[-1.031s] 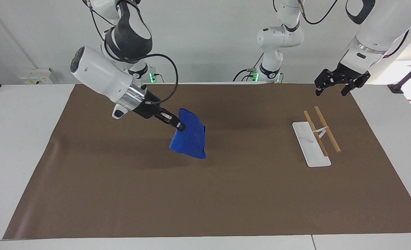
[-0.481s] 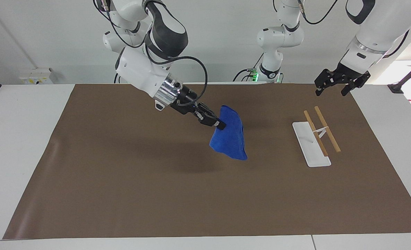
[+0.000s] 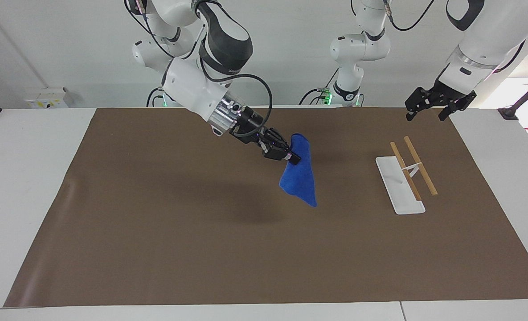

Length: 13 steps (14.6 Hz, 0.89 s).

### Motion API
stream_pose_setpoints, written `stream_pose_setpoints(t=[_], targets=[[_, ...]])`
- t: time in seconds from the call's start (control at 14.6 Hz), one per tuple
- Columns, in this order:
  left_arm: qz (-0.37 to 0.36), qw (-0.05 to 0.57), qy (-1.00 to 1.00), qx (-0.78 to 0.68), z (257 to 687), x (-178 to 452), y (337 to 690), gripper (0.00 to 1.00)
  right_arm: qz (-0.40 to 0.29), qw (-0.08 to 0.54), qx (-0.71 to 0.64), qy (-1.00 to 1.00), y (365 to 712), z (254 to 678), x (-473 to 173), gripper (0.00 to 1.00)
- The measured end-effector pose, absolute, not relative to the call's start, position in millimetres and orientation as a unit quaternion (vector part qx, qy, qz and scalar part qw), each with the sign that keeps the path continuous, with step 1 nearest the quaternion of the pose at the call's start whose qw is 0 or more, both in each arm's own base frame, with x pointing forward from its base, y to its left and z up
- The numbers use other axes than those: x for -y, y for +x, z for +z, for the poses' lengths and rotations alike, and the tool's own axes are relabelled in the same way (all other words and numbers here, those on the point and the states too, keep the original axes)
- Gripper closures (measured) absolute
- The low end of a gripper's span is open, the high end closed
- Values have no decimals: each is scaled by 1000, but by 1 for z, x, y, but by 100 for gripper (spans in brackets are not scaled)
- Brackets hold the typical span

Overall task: Right arm passes towel to left arm to hang
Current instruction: 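Hold the towel out while the left gripper reaches and grasps it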

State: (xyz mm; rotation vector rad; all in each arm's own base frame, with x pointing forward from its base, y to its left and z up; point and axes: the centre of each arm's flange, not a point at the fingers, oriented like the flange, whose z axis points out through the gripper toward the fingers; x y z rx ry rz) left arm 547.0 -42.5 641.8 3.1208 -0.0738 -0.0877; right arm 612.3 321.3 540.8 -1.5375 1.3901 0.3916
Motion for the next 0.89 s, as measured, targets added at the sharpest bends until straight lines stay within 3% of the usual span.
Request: stream_pose_setpoints(t=[0.34, 0.55, 0.89], targets=[[-23, 76, 992, -95, 639, 87, 547, 0, 170, 493, -572, -633, 607, 541, -330, 97], [-25, 131, 971, -201, 619, 129, 552, 0, 188, 493, -587, -613, 602, 541, -340, 97], [-43, 172, 939, -295, 590, 155, 546, 0, 215, 499, -619, -567, 604, 542, -337, 97]])
